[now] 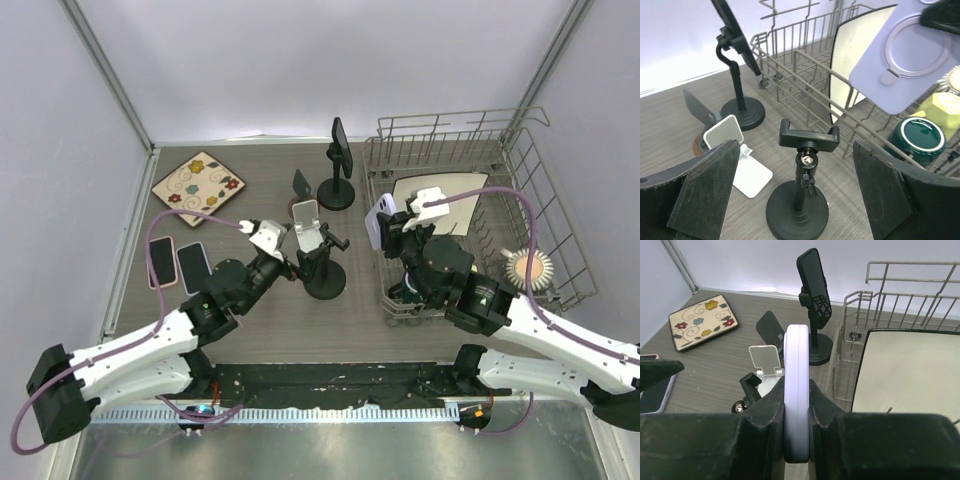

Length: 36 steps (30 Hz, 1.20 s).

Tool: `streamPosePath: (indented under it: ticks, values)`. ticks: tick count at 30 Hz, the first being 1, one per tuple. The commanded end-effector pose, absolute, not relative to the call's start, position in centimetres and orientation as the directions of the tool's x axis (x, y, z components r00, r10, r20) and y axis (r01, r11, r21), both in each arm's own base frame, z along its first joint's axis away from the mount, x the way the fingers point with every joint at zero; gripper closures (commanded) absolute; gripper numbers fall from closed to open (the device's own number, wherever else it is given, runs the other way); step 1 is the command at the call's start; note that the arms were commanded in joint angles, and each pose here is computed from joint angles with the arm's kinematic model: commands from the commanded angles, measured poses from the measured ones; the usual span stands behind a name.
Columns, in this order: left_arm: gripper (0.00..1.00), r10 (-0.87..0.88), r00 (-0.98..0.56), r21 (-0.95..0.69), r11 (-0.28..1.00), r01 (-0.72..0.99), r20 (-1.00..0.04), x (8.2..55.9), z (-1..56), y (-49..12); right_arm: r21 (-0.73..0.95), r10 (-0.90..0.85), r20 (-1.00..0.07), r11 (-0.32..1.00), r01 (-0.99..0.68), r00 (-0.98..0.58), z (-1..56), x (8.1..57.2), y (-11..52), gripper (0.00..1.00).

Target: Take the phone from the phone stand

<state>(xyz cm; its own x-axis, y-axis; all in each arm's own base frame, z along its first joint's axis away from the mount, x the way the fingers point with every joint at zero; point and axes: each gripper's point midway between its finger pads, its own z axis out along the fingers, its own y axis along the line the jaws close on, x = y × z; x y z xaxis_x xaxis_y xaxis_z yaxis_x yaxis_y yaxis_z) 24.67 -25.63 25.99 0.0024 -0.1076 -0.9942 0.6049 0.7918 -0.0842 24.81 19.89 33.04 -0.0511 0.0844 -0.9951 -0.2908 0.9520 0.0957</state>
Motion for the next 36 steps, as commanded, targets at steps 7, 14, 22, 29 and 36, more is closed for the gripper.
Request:
streamPosePath:
  ticks: [7,14,22,29,36]
  values:
    - [0.0,0.025,0.123,0.108,0.671,0.734,-0.992,19.7,29.5,-29.4,0.352,0.324,-0.935,0.902,-0.249,-0.146,38.3,24.3,20.4,0.99]
    - [0.0,0.118,0.307,0.294,0.72,0.629,-0.945,17.4,31.1,-32.2,0.447,0.392,-0.889,0.857,-0.257,-0.238,37.2,23.9,22.2,0.99]
    - [0.0,0.193,0.379,0.365,0.812,0.456,-0.905,18.0,32.4,-32.8,0.512,0.432,-0.85,0.811,-0.284,-0.301,36.5,23.5,24.2,0.99]
    - [0.02,0.214,0.382,0.366,0.846,0.386,-0.899,18.7,32.5,-33.5,0.587,0.509,-0.805,0.755,-0.291,-0.304,37.0,23.0,24.0,0.99]
    - [0.05,0.258,0.396,0.409,0.837,0.365,-0.881,19.0,32.2,-35.1,0.621,0.539,-0.78,0.727,-0.293,-0.318,37.1,22.8,24.2,0.99]
